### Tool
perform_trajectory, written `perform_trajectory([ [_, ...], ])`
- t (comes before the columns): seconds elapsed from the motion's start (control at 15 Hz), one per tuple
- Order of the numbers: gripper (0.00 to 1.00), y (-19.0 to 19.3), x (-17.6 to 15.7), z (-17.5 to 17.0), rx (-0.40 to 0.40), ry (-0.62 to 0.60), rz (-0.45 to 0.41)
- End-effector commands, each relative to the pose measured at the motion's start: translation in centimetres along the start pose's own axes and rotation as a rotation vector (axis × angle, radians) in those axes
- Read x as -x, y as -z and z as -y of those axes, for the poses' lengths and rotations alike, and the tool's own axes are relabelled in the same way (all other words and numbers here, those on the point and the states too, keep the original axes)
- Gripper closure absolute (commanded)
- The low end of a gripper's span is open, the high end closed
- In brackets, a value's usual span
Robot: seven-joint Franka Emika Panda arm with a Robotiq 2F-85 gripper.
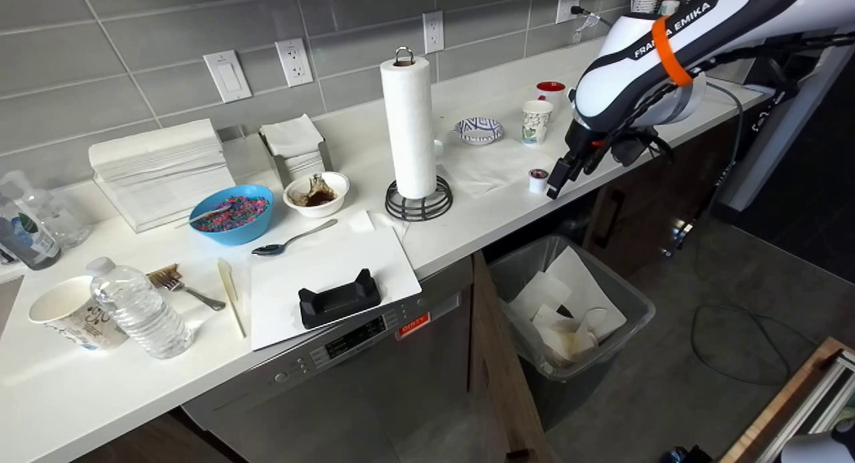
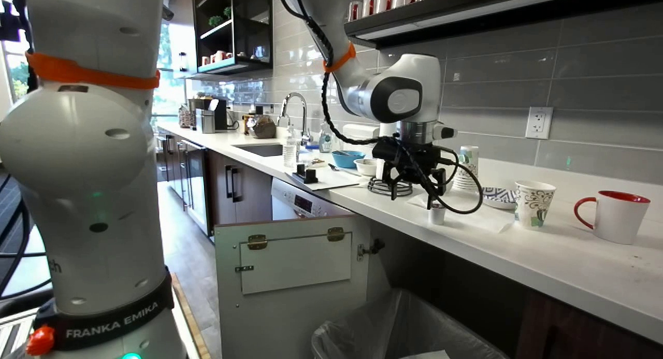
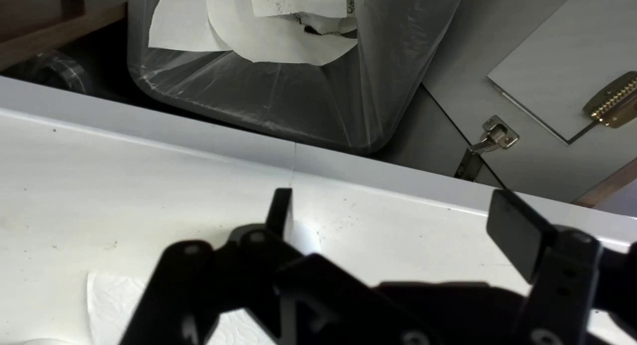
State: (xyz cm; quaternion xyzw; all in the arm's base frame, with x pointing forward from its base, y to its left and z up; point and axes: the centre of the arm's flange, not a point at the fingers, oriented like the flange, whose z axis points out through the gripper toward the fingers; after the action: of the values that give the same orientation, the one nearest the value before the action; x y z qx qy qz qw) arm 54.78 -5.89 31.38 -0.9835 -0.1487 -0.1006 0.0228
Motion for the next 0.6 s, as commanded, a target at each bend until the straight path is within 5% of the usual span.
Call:
perform_trajectory([
  [0.0, 0.00, -1.6, -1.3, -2.2, -0.015, 0.018, -0.020],
  [0.53, 0.00, -4.2, -3.6, -4.0, -0.053, 0.100, -0.043],
])
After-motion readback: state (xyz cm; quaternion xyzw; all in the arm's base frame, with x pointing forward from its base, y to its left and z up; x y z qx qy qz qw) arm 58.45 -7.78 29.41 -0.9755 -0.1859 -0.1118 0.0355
